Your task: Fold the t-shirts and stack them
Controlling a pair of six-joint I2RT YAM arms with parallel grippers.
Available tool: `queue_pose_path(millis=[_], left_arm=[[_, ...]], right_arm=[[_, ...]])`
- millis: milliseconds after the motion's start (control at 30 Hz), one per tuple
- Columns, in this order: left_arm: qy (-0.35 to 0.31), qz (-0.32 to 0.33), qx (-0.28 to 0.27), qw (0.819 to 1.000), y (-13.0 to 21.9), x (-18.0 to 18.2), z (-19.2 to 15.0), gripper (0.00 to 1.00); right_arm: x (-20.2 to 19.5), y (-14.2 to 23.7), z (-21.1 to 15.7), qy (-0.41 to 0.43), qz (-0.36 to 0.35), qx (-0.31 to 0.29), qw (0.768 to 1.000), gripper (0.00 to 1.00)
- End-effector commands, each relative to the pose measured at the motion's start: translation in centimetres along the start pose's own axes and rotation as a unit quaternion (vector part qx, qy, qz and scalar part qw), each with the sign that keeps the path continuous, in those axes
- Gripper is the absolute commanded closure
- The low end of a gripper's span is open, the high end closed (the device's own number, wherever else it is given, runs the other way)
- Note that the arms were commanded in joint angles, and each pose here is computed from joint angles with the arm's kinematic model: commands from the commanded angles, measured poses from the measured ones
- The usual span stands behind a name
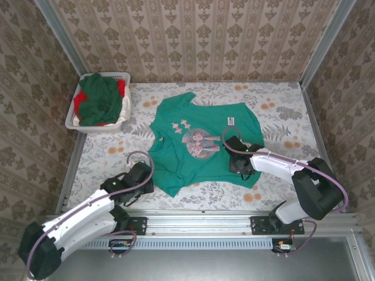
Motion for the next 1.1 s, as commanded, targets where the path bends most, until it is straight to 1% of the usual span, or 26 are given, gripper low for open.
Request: queue_pose_path(millis=[0,100,267,367,400,433,467,500,533,600,733,900,1000,1033,1067], left_arm=[[-0.002,-0.033,0.015,0.999,2.4,-0.9,-0.1,1.00],[-0.006,-0.055,0.027,0.998,3.7,-1.5,-0.3,1.00],[-0.012,-0.079,0.051,0.995,4.2,-2.1,-1.2,1.00],[-0.014,-0.074,0.039,0.996,4.7,-1.9,-0.9,1.00],[-0.015,-0.062,0.030,0.998,4.6,-1.5,-0.8,0.77],[-0.015,-0.039,0.017,0.999,4.2,-0.9,-0.6,0.57],[-0.021,-0.027,0.013,0.999,3.5,-0.6,-0.6,0.50],[-0.025,-0.021,0.012,0.999,2.8,-0.6,-0.4,0.40],[-0.026,-0.019,0.013,0.999,2.0,-0.8,-0.1,0.37],[-0.024,-0.025,0.026,0.999,0.5,-1.3,0.4,0.32],[0.000,-0.040,0.042,0.998,-1.9,-1.1,2.1,0.35],[-0.022,-0.050,0.062,0.997,-3.3,-1.9,2.7,0.38],[-0.023,-0.063,0.076,0.995,-3.9,-2.3,2.4,0.49],[-0.024,-0.064,0.079,0.995,-4.0,-2.4,2.4,0.55],[-0.022,-0.064,0.080,0.994,-4.0,-2.3,2.3,0.65]], right_arm=[[-0.4,-0.2,-0.3,0.000,0.000,0.002,1.000,0.55],[-0.6,-0.4,-0.4,-0.001,-0.005,0.007,1.000,0.55],[-1.4,-0.9,-0.8,-0.008,-0.017,0.015,1.000,0.54],[-1.7,-0.8,-1.0,-0.015,-0.013,0.015,1.000,0.54],[-1.6,-0.8,-0.9,-0.016,-0.012,0.014,1.000,0.54],[-1.5,-0.7,-0.9,-0.016,-0.007,0.014,1.000,0.54],[-1.2,-0.6,-0.4,-0.018,0.004,0.003,1.000,0.54],[-1.1,-0.5,-0.3,-0.018,0.007,0.001,1.000,0.54],[-1.1,-0.4,-0.3,-0.019,0.009,-0.001,1.000,0.54],[-1.1,-0.3,-0.3,-0.020,0.012,0.000,1.000,0.54],[-1.2,-0.2,-0.7,-0.025,0.017,-0.003,1.000,0.54],[-1.5,-0.4,-1.1,-0.027,0.011,0.001,1.000,0.54],[-1.4,-0.4,-1.1,-0.029,0.012,0.001,1.000,0.54],[-1.4,-0.4,-1.0,-0.031,0.013,0.001,0.999,0.54],[-1.4,-0.4,-1.0,-0.032,0.014,0.000,0.999,0.54]])
Point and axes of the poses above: each hand's point on the last joint's axis, 136 mm out from that joint toward the fingers, its own y axis back along the fingers, its own x axis along the line the jaws close on, z = x × y, the point moved 6 cm from there along y, back along the fingers, and after that the axes turned 13 degrees about y, right-handed, at the moved point
